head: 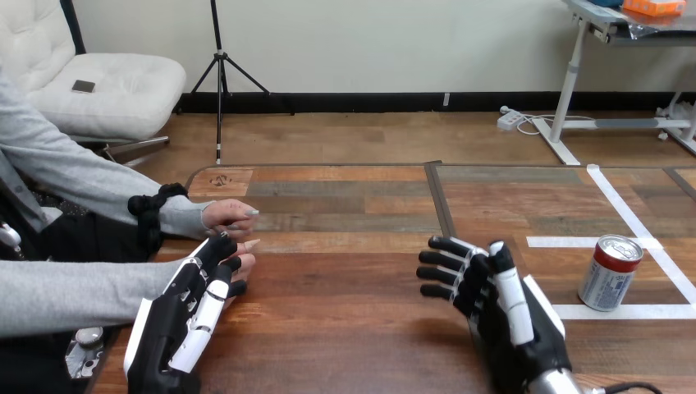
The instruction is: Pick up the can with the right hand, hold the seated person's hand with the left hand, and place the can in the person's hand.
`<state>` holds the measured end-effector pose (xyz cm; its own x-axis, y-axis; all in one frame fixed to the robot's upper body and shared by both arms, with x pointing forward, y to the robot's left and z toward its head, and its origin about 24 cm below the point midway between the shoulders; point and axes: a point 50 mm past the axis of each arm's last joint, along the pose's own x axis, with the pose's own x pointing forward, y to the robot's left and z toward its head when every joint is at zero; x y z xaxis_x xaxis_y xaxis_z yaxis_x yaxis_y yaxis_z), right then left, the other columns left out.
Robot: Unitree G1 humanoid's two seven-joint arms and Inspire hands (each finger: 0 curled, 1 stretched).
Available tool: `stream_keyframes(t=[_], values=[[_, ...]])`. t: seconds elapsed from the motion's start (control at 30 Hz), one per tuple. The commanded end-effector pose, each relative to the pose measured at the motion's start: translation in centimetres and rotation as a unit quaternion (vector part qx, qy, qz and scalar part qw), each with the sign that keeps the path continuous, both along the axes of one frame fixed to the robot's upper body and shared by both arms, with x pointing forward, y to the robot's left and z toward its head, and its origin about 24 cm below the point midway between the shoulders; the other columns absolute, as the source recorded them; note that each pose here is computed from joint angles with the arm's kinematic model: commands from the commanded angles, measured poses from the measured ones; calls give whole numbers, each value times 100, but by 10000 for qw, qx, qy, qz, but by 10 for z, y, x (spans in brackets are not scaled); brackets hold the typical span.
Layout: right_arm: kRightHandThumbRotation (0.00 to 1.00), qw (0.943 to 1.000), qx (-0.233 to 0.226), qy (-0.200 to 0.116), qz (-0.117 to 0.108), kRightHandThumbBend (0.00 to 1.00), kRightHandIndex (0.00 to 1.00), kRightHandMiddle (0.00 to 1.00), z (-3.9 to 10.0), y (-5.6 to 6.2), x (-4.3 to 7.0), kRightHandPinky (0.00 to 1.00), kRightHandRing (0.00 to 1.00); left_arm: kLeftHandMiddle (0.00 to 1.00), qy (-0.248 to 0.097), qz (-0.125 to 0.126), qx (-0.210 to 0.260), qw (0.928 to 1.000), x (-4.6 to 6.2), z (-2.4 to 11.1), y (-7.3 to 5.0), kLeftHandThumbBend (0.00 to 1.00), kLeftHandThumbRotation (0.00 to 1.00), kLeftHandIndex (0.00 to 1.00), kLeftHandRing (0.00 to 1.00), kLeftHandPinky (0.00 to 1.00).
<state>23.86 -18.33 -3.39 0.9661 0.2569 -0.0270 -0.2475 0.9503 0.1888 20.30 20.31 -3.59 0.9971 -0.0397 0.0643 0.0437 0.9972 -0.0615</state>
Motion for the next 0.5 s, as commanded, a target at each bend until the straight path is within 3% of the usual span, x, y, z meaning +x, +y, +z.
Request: stream_keyframes(t=[0.0,0.47], values=[[90,9960,53,-895,15,80,74,74,44,0,40,69,73,86,-499,-83,27,9987,21,17,-4,26,61,84,86,78],[93,9888,-150,-1476,-169,80,76,75,77,-19,61,66,74,86,-480,-92,-51,9988,22,16,-7,26,61,84,86,77]])
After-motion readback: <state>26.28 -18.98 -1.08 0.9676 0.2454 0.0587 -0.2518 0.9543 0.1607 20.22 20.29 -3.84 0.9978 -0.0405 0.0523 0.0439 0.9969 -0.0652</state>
